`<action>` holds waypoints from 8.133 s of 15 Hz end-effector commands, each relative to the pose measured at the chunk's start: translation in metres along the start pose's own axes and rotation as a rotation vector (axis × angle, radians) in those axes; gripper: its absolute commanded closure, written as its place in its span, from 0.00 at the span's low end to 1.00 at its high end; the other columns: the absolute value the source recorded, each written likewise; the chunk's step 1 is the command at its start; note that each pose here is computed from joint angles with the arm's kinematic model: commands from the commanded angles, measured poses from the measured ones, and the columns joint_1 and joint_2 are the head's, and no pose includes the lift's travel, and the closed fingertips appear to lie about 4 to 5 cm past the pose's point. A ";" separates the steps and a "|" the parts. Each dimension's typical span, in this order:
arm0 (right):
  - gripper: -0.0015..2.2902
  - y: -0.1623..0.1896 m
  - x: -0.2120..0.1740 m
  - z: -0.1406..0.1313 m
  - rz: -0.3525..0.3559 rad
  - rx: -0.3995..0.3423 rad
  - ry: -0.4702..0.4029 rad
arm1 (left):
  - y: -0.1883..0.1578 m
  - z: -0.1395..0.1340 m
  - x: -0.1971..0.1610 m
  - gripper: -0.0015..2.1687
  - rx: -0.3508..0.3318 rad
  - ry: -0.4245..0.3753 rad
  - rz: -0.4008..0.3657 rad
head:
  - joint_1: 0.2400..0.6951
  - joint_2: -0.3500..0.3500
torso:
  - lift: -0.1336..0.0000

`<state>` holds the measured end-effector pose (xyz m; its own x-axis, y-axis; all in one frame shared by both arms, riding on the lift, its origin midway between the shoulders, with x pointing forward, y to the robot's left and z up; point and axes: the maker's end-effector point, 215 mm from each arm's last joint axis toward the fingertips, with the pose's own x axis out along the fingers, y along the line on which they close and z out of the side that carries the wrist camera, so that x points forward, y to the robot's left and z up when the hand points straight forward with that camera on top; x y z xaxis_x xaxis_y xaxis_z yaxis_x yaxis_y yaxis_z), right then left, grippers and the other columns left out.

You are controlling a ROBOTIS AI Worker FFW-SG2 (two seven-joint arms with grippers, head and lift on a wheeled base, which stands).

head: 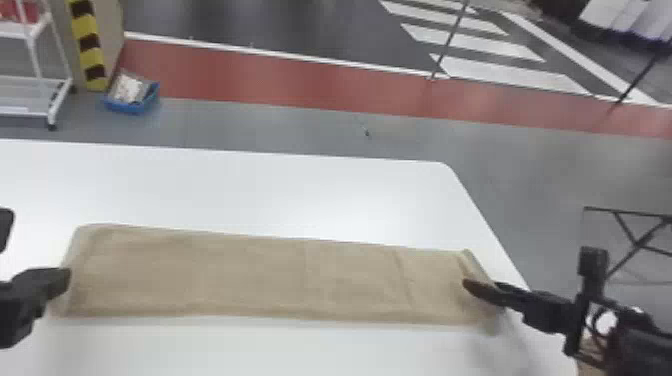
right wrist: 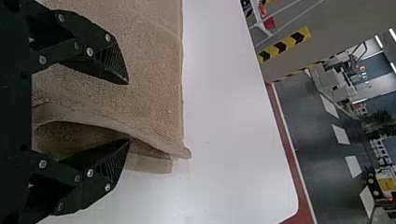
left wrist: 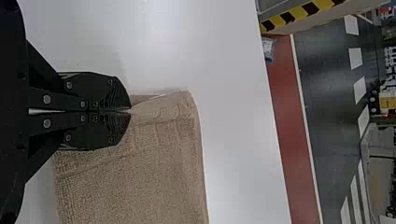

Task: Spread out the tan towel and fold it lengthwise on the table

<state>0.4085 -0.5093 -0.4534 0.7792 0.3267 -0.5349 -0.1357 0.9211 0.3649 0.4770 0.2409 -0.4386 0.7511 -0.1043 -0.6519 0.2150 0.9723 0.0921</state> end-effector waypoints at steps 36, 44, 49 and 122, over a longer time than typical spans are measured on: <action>0.72 0.022 -0.049 0.060 -0.064 0.142 -0.036 | 0.003 -0.007 -0.020 0.63 0.004 -0.012 0.002 | 1.00 0.02 | 0.07; 0.72 0.019 -0.047 -0.026 0.017 -0.012 0.115 | 0.002 -0.013 -0.016 0.63 -0.005 0.001 -0.006 | 1.00 0.01 | 0.07; 0.72 0.003 -0.041 -0.002 -0.064 -0.047 0.074 | 0.006 -0.011 -0.015 0.63 0.001 -0.001 0.005 | 1.00 0.00 | 0.07; 0.02 0.001 0.042 0.053 0.037 -0.274 -0.240 | 0.041 0.053 0.025 0.62 -0.148 -0.284 -0.085 | 1.00 0.13 | 0.07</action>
<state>0.4743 -0.5086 -0.4279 0.8989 0.3290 -0.2895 -0.3054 0.9441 0.1244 0.5383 0.2682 -0.4114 0.8843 -0.2226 -0.4104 0.2031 0.9749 -0.0911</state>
